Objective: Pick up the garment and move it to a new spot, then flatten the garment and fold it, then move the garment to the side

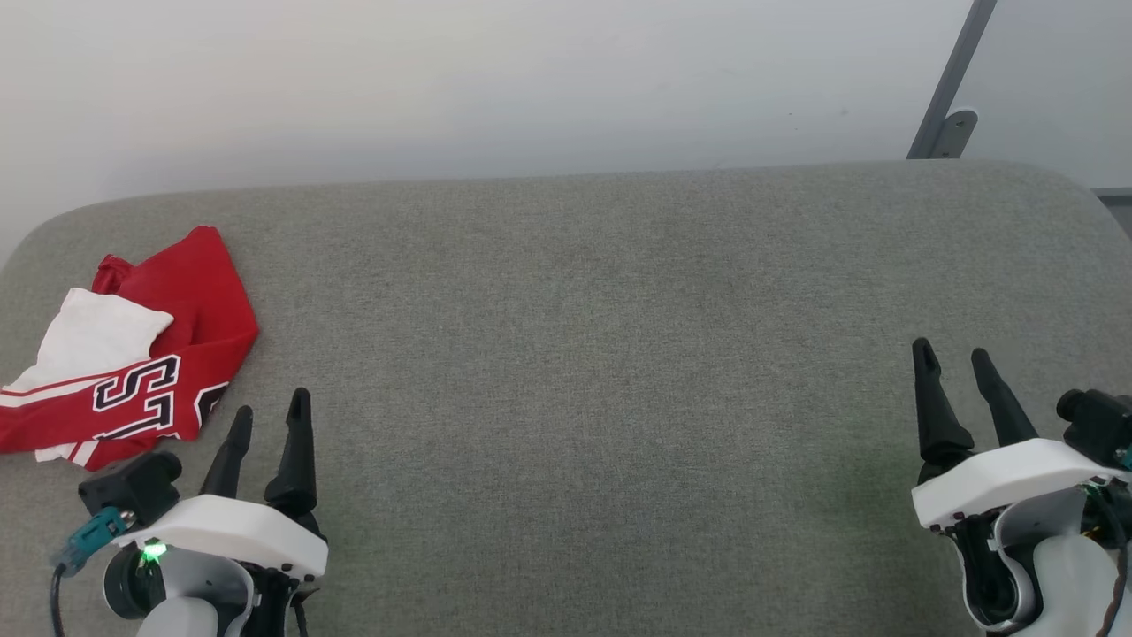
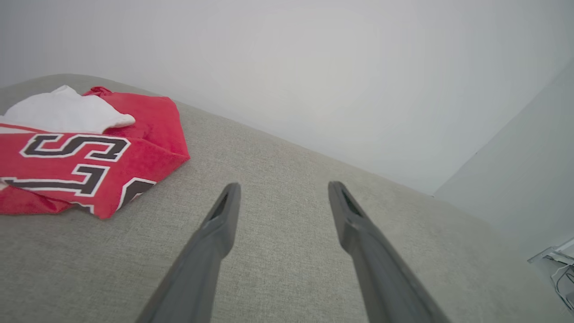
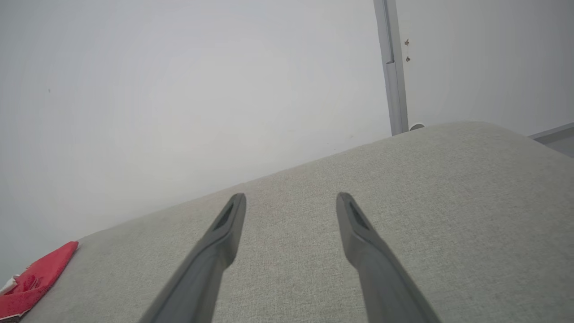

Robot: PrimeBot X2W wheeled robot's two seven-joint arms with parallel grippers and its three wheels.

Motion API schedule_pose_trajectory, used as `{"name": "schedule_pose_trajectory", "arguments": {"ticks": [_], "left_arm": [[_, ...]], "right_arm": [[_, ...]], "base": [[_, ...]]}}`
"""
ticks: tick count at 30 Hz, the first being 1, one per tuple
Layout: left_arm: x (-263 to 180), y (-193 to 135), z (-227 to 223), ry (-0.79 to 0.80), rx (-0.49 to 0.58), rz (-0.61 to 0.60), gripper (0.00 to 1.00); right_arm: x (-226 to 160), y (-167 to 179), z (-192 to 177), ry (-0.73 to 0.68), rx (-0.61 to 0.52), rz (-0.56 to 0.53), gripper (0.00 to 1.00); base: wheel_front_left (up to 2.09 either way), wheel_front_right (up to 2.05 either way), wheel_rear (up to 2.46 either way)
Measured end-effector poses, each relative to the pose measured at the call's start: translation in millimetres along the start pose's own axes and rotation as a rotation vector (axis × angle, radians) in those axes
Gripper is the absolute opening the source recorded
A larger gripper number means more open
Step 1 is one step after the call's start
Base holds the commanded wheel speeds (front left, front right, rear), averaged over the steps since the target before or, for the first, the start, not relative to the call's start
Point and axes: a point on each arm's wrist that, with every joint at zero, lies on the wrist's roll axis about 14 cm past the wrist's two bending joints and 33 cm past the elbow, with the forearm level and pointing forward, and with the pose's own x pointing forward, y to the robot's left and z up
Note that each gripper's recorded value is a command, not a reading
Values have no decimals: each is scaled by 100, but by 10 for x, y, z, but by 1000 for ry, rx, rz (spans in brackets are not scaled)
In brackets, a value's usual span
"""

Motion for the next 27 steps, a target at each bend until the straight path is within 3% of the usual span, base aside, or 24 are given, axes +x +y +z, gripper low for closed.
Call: {"name": "schedule_pose_trajectory", "arguments": {"ticks": [27], "left_arm": [[-42,-82,48,-41,273,-64,100]], "right_arm": [[56,53,71,-32,-264,44,100]], "base": [[0,0,0]]}}
